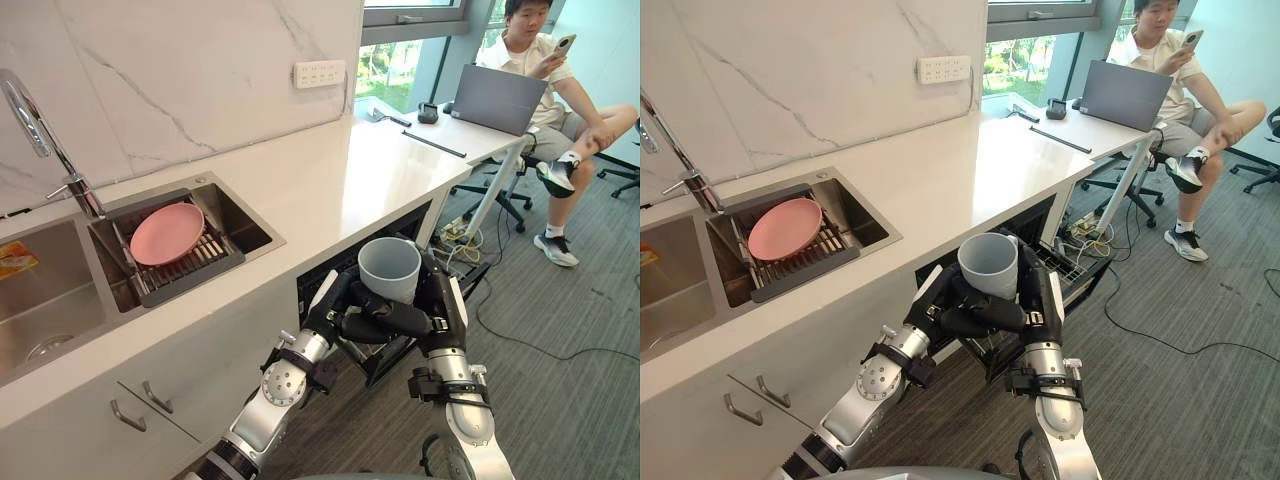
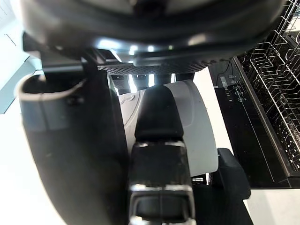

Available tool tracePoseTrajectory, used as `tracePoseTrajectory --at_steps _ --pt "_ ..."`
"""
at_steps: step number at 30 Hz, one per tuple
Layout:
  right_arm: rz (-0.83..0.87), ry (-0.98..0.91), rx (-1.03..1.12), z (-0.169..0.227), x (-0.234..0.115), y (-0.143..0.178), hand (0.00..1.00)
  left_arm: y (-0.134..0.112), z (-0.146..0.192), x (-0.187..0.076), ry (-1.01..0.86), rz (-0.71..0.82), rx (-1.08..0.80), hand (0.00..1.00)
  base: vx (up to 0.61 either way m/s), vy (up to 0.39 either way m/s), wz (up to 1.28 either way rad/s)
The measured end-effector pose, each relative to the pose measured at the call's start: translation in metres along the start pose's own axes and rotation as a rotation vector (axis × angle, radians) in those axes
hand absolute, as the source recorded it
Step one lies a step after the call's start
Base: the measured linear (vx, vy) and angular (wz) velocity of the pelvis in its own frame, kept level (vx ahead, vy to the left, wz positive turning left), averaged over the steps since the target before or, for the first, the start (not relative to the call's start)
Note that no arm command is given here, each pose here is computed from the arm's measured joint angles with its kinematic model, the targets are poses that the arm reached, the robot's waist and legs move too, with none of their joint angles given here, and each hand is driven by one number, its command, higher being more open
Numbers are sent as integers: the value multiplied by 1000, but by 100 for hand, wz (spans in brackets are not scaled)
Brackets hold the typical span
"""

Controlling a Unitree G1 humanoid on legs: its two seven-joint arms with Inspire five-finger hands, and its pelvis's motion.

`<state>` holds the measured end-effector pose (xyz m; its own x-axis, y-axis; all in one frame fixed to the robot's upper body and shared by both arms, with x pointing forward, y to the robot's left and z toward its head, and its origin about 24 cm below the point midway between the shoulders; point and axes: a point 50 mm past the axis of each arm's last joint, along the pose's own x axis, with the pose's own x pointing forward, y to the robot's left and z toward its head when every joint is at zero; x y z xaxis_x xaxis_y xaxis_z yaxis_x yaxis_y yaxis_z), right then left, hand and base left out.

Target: Walk over to the sink, pick up the cup, carry it to the dishwasher, place the cup inside the dishwasher, then close the dishwasher door

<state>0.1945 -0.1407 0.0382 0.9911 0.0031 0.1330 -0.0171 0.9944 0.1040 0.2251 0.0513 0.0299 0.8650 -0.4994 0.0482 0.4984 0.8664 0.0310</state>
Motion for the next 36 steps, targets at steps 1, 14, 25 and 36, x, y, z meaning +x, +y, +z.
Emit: tracePoseTrajectory --at_steps 1,14,25,36 --pt "0 3 -1 -1 0 0 0 0 -1 -1 3 1 -1 100 0 0 0" --pt "92 -24 -40 5 7 1 0 9 -3 -21 -40 80 -33 100 -1 -4 3" --pt "134 -80 -11 15 12 3 0 19 6 -28 -101 73 -60 100 -15 -24 6" --pt "130 -108 6 19 13 5 0 20 9 -29 -128 70 -152 100 7 -20 7"
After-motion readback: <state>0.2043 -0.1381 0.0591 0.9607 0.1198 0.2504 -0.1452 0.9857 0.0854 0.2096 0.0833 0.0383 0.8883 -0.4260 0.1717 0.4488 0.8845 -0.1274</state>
